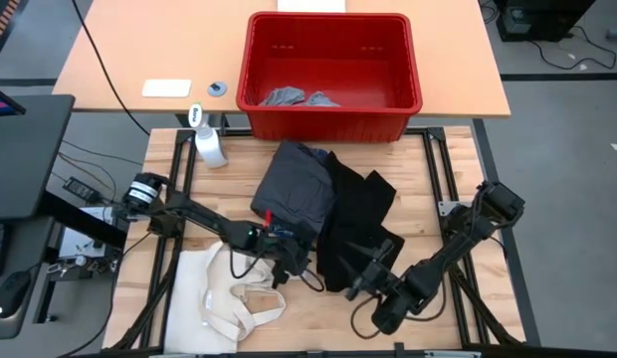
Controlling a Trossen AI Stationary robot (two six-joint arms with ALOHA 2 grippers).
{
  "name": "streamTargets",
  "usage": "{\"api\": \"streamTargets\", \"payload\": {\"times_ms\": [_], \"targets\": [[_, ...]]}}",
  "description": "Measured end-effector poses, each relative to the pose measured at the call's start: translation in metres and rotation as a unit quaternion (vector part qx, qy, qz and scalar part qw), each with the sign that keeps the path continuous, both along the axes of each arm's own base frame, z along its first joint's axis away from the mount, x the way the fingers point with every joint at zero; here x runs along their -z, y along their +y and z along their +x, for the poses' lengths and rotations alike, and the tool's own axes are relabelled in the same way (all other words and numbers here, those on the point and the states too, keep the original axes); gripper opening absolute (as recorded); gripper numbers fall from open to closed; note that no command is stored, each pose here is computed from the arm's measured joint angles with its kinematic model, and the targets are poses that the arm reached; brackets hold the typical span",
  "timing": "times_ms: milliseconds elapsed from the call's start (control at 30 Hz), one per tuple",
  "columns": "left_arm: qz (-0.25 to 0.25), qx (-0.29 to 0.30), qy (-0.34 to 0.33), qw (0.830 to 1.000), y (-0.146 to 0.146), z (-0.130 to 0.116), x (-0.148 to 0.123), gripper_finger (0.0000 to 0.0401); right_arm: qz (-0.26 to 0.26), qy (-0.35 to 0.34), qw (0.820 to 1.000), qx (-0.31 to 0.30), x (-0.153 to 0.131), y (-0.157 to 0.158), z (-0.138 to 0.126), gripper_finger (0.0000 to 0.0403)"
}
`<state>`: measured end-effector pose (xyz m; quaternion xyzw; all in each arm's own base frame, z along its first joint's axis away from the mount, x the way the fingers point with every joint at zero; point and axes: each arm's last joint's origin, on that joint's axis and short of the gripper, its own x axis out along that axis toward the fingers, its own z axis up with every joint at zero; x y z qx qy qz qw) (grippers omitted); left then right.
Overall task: Fold Laundry from Bin
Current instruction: Fold the black shirt
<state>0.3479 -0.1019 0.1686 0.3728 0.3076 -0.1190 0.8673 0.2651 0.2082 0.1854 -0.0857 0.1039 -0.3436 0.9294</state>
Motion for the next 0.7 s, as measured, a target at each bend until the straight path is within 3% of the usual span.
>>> {"api": "streamTargets", "payload": {"times_ms": [367, 700], "targets": [[0.060, 0.047, -0.094, 0.993, 0.001, 0.014, -0.012, 0.0180, 0.063, -0.033, 0.997, 0.011, 0.026, -0.011, -0.021, 0.0212], [0.145, 0.090, -0.040, 0.984, 0.014, 0.027, 0.037, 0.0180, 0.106, -0.045, 0.993, 0.005, 0.028, -0.009, -0.020, 0.0212]]}}
